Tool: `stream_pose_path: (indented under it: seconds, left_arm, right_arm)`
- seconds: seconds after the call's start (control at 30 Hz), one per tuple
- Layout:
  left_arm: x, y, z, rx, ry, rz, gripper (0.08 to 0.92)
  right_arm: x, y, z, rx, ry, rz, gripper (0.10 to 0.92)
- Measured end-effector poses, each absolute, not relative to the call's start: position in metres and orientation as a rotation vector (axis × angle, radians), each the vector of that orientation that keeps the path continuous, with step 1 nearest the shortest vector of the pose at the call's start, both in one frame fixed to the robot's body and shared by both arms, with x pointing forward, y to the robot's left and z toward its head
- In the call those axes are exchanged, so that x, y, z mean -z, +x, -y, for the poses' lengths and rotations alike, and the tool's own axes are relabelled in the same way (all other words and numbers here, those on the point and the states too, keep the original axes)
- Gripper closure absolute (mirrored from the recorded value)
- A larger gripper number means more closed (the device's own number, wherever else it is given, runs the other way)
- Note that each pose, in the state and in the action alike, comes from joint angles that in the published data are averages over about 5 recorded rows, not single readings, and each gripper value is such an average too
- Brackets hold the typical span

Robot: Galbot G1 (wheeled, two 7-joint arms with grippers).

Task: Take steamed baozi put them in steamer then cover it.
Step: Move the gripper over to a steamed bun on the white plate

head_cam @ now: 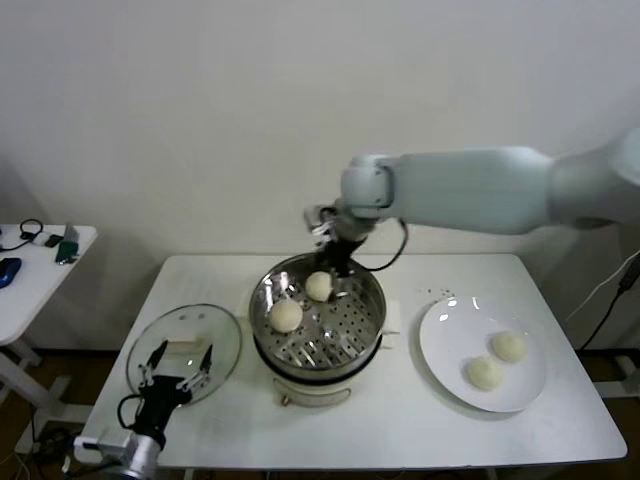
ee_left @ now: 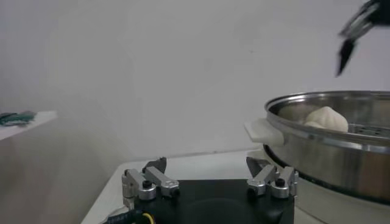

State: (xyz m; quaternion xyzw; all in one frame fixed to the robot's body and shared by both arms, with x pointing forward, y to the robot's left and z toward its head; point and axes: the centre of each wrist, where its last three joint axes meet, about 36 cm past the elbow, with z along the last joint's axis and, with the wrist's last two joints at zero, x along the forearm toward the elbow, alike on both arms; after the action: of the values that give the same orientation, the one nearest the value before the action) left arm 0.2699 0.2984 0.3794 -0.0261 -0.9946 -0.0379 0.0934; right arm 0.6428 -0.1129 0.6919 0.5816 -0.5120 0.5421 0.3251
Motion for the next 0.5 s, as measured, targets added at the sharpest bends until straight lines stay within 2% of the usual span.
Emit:
stream_pose_path:
  seconds: [0.2,0.37,0.5]
  left_arm:
    - [-0.378,0.272,-0.298,0.116,-0.084,2.947,0.177]
    - [-0.377,0.272,-0.295,0.118,-0.093,2.941,0.177]
    - [-0.377,0.27,-0.292,0.122,-0.095,2.936,0.177]
  right_arm:
    - [-0.704,0.624,0.229,-1.379,1.406,1.347,0.2]
    - [-0.673,0.595,0.312,-1.329,1.319,1.347,0.2]
    - [-0.633,0.572,0.357,-1.282,1.28,1.357,0.2]
